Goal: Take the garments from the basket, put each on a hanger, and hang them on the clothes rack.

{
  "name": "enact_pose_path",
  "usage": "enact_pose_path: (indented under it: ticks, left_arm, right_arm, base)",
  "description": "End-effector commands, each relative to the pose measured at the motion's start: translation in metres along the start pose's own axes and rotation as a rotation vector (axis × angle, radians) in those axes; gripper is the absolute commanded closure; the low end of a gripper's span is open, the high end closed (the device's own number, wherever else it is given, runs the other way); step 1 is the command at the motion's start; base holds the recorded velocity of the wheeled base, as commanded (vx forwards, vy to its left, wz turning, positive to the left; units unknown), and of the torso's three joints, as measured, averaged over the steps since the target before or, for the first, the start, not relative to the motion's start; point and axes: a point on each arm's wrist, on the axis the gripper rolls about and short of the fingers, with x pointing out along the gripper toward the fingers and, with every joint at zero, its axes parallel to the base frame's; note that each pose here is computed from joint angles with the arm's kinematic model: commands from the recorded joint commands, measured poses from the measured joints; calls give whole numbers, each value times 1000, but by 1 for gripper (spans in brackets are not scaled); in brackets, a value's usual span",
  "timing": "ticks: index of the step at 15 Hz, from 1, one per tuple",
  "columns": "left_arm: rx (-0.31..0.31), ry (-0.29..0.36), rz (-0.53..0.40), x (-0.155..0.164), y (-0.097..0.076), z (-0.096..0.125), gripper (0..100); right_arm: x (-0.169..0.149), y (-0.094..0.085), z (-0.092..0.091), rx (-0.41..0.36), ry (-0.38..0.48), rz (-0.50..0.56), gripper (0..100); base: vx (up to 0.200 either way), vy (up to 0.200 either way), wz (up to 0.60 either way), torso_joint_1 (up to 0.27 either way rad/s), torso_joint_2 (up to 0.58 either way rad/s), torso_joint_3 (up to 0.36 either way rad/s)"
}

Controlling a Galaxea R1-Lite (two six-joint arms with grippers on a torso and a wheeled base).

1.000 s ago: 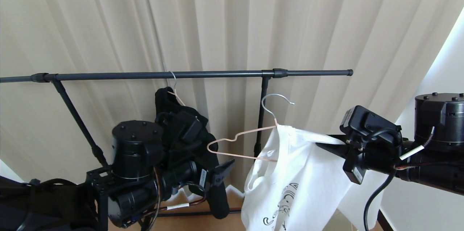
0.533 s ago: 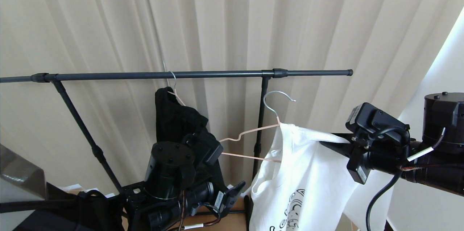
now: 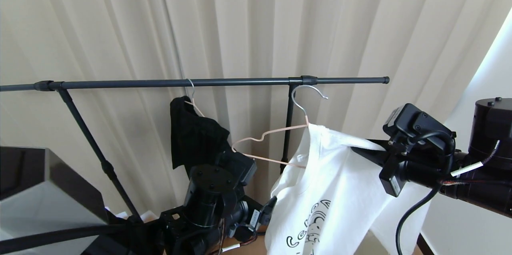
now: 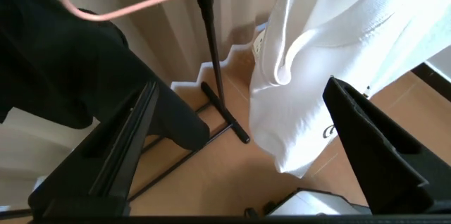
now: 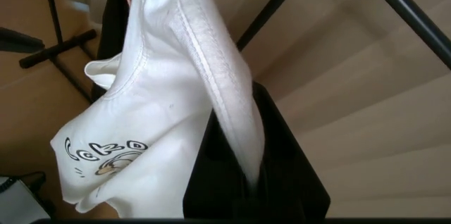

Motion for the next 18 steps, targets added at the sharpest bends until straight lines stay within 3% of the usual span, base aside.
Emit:
enact_pose_path:
  ticks: [1, 9, 16, 17, 18]
  left_arm:
    - [9, 15, 16, 12, -7, -9, 0]
    - [-10, -3, 120, 31, -14, -14, 0]
    - [-13, 1, 148, 40, -12, -20, 0]
    - [-13, 6, 152, 42, -11, -21, 100]
    - [-15, 3, 154, 42, -10, -20, 100]
  right_arm:
    - [0, 4, 3, 0, -12, 15, 100]
    - [-6, 10, 10, 18, -47, 34, 100]
    - [-19, 7, 16, 15, -87, 15, 100]
    - [-19, 7, 16, 15, -89, 14, 100]
    - [-19, 7, 16, 16, -87, 13, 100]
  base:
    - [0, 0, 0, 0, 0, 0]
    - [0, 0, 0, 0, 0, 0]
    - [0, 0, 0, 0, 0, 0]
    - [0, 0, 0, 0, 0, 0]
    - [0, 0, 0, 0, 0, 0]
